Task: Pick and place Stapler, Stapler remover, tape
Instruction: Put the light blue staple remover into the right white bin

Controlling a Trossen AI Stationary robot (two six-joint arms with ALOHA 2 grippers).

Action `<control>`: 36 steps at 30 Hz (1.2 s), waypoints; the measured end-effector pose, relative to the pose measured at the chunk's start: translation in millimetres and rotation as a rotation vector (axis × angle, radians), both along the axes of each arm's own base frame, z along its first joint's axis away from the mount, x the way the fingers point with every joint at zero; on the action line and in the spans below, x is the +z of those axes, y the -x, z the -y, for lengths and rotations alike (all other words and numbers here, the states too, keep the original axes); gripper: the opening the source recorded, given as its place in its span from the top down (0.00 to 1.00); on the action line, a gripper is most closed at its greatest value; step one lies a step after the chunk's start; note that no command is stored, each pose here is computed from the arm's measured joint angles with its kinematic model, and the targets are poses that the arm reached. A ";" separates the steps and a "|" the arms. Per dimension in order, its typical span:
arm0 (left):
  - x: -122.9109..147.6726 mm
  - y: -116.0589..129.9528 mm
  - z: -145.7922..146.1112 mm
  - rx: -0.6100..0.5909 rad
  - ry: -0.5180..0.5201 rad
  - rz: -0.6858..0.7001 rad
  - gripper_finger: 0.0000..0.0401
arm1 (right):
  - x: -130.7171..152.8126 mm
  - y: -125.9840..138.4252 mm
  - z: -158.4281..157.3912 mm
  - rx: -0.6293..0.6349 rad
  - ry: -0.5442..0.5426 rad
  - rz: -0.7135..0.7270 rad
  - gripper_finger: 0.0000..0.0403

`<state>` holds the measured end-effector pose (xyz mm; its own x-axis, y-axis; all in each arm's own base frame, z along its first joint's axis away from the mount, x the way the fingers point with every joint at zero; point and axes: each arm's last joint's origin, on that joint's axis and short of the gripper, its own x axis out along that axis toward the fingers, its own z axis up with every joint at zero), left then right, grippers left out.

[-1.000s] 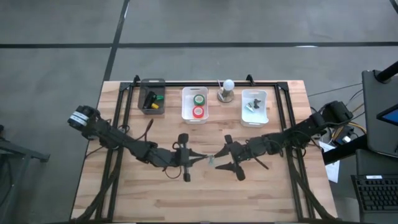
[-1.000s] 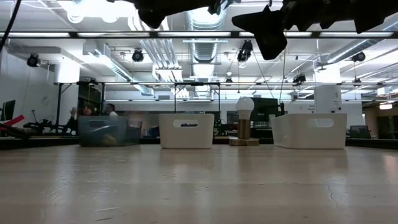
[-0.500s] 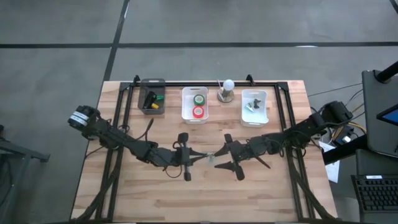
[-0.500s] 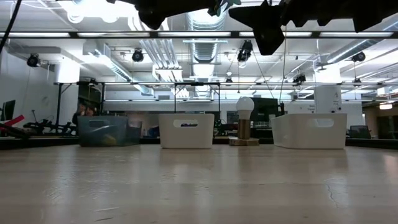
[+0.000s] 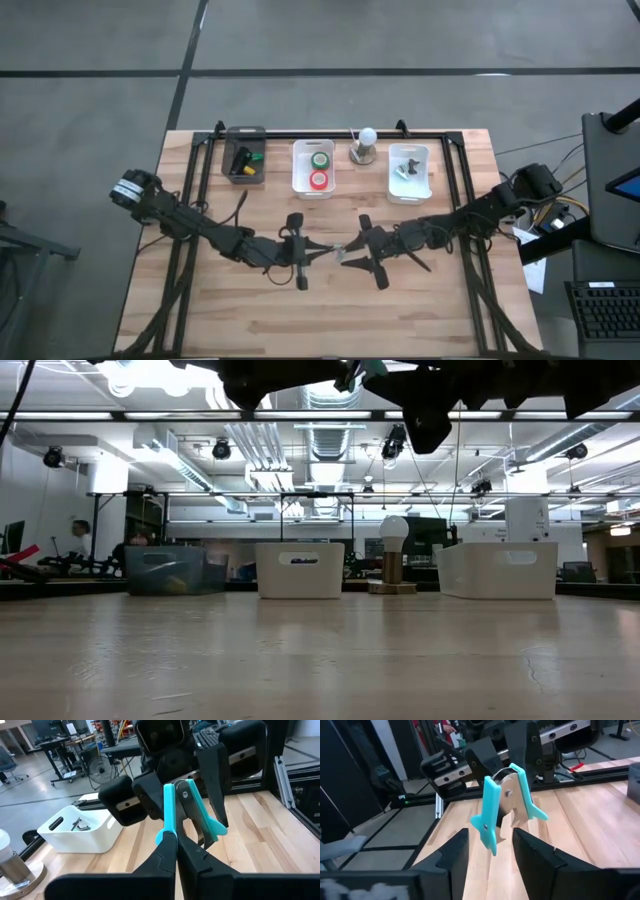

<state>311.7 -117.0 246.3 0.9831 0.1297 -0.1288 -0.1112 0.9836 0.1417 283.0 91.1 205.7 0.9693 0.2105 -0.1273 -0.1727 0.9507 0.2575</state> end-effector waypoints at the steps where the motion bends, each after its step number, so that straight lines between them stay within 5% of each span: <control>1: -0.1 0.0 0.0 0.000 0.000 -0.001 0.99 | 0.3 0.2 -0.1 0.001 0.000 0.001 0.64; 24: 0.0 0.0 0.0 0.001 0.002 0.000 0.95 | -0.7 0.5 0.5 0.005 0.021 -0.006 0.96; 36: 0.1 0.2 -0.2 0.014 0.068 0.008 0.90 | -0.9 0.0 2.3 -0.004 0.010 -0.011 0.98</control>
